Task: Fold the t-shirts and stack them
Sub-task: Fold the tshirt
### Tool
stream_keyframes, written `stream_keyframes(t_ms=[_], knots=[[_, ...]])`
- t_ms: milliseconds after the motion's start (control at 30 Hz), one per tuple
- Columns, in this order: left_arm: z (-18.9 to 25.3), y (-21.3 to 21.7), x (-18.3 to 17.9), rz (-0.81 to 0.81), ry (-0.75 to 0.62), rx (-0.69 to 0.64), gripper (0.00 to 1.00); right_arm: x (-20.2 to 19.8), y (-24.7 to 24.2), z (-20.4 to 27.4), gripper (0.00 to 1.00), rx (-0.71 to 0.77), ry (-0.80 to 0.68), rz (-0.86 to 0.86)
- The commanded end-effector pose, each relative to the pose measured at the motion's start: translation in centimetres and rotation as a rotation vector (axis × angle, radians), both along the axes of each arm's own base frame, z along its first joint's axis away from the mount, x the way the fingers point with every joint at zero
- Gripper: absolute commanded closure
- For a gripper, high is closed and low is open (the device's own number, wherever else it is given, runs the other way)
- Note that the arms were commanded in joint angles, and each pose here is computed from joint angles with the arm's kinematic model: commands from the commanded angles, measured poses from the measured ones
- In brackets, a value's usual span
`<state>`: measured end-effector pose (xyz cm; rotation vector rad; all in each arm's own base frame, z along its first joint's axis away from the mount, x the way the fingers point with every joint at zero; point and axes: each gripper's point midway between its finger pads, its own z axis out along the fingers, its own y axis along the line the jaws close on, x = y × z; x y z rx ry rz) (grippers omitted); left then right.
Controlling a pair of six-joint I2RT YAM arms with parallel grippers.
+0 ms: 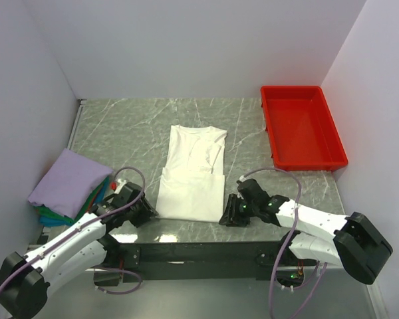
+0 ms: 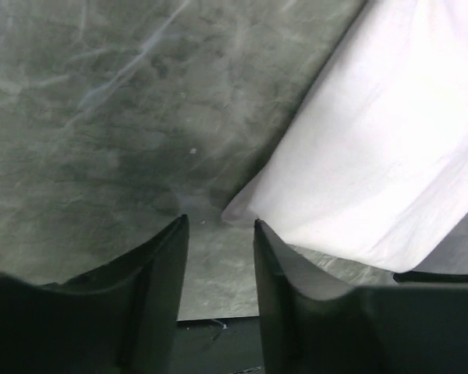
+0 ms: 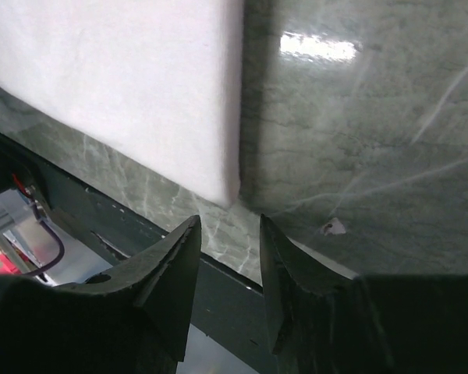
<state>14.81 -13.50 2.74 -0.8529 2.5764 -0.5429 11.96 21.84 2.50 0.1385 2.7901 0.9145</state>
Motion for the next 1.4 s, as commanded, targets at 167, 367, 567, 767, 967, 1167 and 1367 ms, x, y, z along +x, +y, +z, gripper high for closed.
stream_keyframes(t_ms=[167,367,567,767,967,1167,1367], knots=[[0.6,-1.3,1.3,-0.012,-0.067,-0.059,0.48,0.2,0.1,-1.0,0.57,0.019,0.003,-0.049],[-0.5,-1.1,1.4,-0.005,-0.071,-0.052,0.54,0.8,-0.3,-1.8,0.57,0.019,-0.016,-0.107],[-1.8,-0.6,0.8,-0.001,-0.055,-0.034,0.69,0.9,-0.4,-2.4,0.58,0.025,-0.019,-0.134],[-2.3,-1.1,0.3,-0.017,-0.041,-0.053,0.85,1.0,-0.4,-2.3,0.74,0.026,-0.018,-0.141],[-1.7,-1.7,-0.1,-0.045,-0.05,-0.067,0.99,1.4,-1.2,-1.5,0.98,-0.007,-0.057,-0.154],[-0.9,-2.3,-1.1,-0.069,-0.051,-0.103,0.99,-0.2,-1.9,-0.8,1.0,0.022,-0.06,-0.122],[1.1,-3.5,-1.9,-0.114,-0.085,-0.174,0.99,-2.0,-2.6,-0.6,1.0,0.061,-0.052,-0.094]])
